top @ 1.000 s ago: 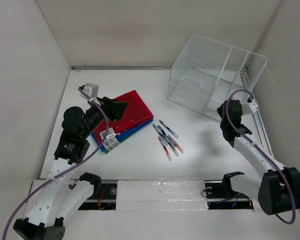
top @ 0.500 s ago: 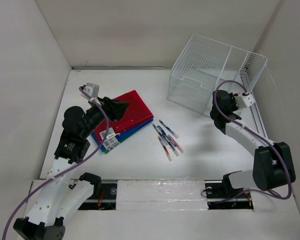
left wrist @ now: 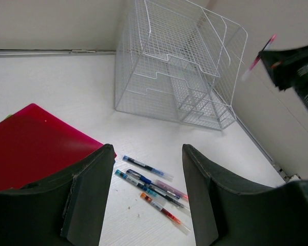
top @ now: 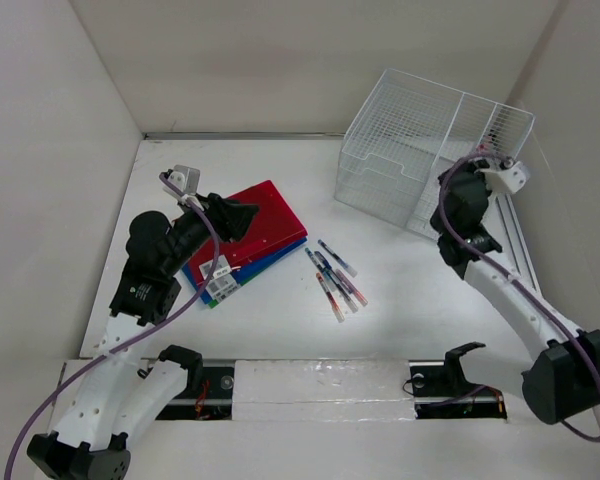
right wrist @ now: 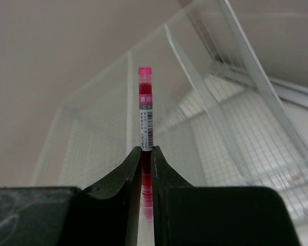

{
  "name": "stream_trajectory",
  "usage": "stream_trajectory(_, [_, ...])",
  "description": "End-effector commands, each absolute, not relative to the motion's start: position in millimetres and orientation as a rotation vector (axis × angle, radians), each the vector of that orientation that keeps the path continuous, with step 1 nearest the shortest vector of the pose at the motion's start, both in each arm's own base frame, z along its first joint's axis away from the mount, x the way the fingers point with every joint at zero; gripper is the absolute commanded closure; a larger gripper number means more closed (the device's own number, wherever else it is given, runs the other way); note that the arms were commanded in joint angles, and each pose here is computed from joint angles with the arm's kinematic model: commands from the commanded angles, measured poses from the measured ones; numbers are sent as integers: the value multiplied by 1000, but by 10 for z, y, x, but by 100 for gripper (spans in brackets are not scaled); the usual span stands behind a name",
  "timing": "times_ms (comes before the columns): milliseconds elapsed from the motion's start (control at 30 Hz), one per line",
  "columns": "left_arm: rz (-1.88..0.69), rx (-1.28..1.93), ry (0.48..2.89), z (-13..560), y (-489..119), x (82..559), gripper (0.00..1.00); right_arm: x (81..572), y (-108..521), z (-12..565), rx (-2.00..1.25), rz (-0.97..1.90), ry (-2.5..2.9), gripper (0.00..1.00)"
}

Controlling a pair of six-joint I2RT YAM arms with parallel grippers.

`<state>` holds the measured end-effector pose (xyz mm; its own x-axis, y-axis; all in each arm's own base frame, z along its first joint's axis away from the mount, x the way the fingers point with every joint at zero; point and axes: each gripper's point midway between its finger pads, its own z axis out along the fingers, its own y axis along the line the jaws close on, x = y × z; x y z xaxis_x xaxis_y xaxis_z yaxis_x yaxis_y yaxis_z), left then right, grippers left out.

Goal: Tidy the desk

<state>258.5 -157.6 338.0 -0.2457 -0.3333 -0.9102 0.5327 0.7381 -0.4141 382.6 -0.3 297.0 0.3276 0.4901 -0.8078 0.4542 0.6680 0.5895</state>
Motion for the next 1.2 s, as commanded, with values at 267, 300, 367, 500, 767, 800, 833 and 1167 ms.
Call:
stream_trajectory(267, [-794,158,1565,3535,-1521,2597,48,5098,620,3798,559,237,1417,100])
stream_trajectory(300, [-795,160,1559,3551,-1520,2586,48,5169,735,3784,526,281,1444,100])
stream_trajectory(367, [-788,158,1555,3552,-1508,2585,48,5349,755,3810,503,316,1463,100])
stream_trajectory(500, [-780,154,1551,3568,-1492,2580,48,5443,769,3859,512,384,1460,51])
stream_trajectory(767, [-793,163,1556,3551,-1519,2588,48,4948,825,3906,434,501,1463,42])
stream_trajectory(800, [-791,161,1558,3546,-1518,2593,48,4817,1047,3897,390,577,1461,71])
stream_trajectory(833, [-790,156,1569,3519,-1520,2613,48,4491,1253,3591,353,631,1494,94])
stream_trajectory(1167, [-813,173,1562,3536,-1559,2595,48,3313,2356,1767,-16,621,1971,82])
